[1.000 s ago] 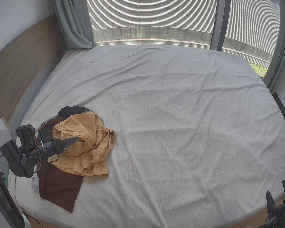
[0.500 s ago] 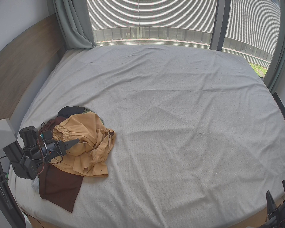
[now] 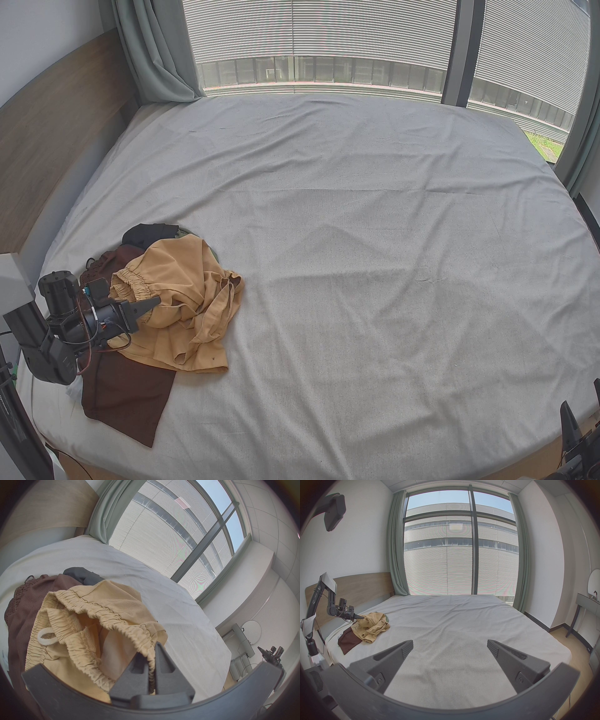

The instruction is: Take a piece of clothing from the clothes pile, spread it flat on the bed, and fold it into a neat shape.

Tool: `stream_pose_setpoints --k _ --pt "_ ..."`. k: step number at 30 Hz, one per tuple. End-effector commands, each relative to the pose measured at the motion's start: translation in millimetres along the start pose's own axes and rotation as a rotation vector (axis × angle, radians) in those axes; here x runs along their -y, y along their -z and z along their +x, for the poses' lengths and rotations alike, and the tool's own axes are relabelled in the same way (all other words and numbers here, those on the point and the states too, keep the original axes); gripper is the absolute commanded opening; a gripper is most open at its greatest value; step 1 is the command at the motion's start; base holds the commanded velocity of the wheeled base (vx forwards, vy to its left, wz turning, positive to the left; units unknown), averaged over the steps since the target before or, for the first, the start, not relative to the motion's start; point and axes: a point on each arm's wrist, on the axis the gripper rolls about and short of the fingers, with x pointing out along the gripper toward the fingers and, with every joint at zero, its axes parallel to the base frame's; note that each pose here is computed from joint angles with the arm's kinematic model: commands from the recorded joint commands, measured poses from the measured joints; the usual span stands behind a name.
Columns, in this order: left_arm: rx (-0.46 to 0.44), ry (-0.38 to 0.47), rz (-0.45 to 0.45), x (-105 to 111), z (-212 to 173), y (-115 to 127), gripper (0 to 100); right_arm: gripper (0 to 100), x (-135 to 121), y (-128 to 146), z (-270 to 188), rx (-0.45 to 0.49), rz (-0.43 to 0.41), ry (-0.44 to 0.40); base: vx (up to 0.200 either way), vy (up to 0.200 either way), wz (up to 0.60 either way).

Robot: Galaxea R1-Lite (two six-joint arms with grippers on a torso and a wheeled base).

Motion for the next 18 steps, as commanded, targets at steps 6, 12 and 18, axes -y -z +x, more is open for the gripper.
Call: stream_pose_setpoints --k 6,12,18 --pt "0.006 -0.001 0.004 9 -12 7 0 100 0 5 0 0.000 0.000 0.001 0.000 0.000 0.00" --pt "0.029 0.013 0.028 13 -16 8 0 100 0 5 0 0.000 0.001 0.001 0.000 0.000 0.00" --pt "0.048 0.007 0.051 15 -14 7 0 100 0 5 0 -0.001 0.001 0.001 0.000 0.000 0.00"
